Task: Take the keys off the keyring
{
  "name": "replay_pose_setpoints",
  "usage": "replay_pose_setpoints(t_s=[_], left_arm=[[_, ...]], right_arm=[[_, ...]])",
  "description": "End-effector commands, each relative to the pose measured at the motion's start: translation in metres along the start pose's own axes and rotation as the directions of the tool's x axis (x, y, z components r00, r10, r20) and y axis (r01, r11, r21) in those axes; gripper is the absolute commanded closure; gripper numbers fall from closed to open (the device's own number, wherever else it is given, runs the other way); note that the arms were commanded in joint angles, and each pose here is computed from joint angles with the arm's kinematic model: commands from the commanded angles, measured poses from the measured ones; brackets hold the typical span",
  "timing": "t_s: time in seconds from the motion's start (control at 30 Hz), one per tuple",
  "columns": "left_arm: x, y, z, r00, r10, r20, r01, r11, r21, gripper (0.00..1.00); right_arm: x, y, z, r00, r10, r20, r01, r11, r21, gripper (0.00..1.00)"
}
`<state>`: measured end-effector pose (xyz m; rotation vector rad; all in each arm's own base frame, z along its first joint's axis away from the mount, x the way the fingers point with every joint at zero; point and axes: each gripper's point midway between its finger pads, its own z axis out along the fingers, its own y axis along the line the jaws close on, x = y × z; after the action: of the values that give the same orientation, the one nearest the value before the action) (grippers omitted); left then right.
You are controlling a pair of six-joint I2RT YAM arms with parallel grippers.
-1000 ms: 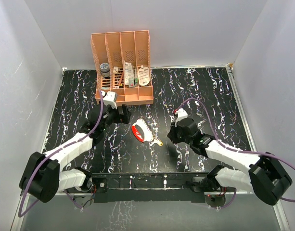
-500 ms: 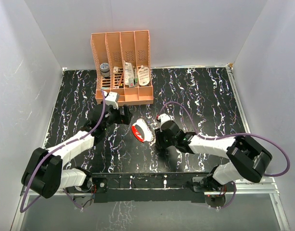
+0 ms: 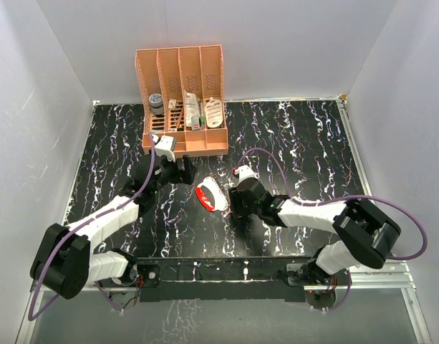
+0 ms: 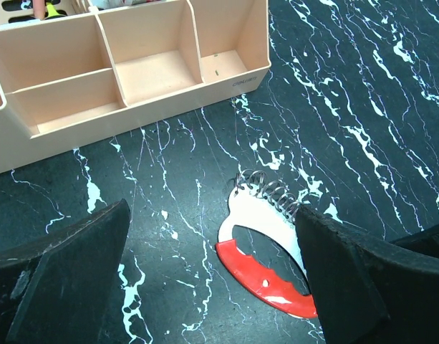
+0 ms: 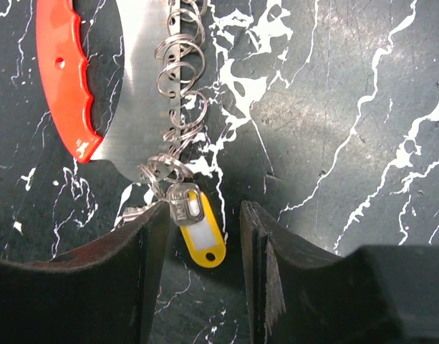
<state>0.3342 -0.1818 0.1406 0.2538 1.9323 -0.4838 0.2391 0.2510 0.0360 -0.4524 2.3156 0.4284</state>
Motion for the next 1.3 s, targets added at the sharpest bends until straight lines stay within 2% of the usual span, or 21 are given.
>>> replay_pose_setpoints(t_s=[0.0,0.47,0.63,0.7,0.77,0.93,1.1,1.27], left_arm=[[-0.021,-0.006,-0.004,0.999,0.007,0.054,-0.008,1.000,0.022,0.01],[-0.027,-0.004,-0.007,0.997,0.008,0.073,-0.009,1.000,0.006,0.01],[-0.029,-0.002,-0.009,0.996,0.011,0.083,-0.011,1.000,-0.006,0.01],[-0.031,-0.001,-0.010,0.996,0.012,0.088,-0.012,1.000,-0.008,0.01],[-0.033,-0.002,-0.011,0.995,0.014,0.096,-0.014,1.000,-0.006,0.01],[-0.031,-0.003,-0.009,0.996,0.015,0.091,-0.015,1.000,0.001,0.01],[-0.031,-0.004,-0.008,0.996,0.012,0.091,-0.013,1.000,0.005,0.01],[-0.030,-0.004,-0.008,0.996,0.013,0.088,-0.014,1.000,0.007,0.01]], right_arm=[[-0.033,0.008,0.008,0.996,0.005,0.092,-0.005,1.000,0.005,0.57],[-0.011,0.013,0.023,0.999,0.002,-0.036,-0.002,1.000,-0.001,0.63],[0.009,0.005,0.020,0.991,-0.001,-0.133,0.006,0.999,0.040,0.75],[0.018,0.003,0.015,0.985,-0.004,-0.175,0.012,0.999,0.047,0.76],[0.025,0.001,0.008,0.980,-0.005,-0.198,0.016,0.998,0.055,0.71],[0.030,-0.001,-0.002,0.981,0.004,-0.192,0.006,0.999,0.051,0.68],[0.034,-0.003,-0.001,0.980,0.006,-0.200,0.006,0.998,0.061,0.73],[0.024,0.001,0.005,0.986,0.006,-0.166,0.003,0.999,0.053,0.73]])
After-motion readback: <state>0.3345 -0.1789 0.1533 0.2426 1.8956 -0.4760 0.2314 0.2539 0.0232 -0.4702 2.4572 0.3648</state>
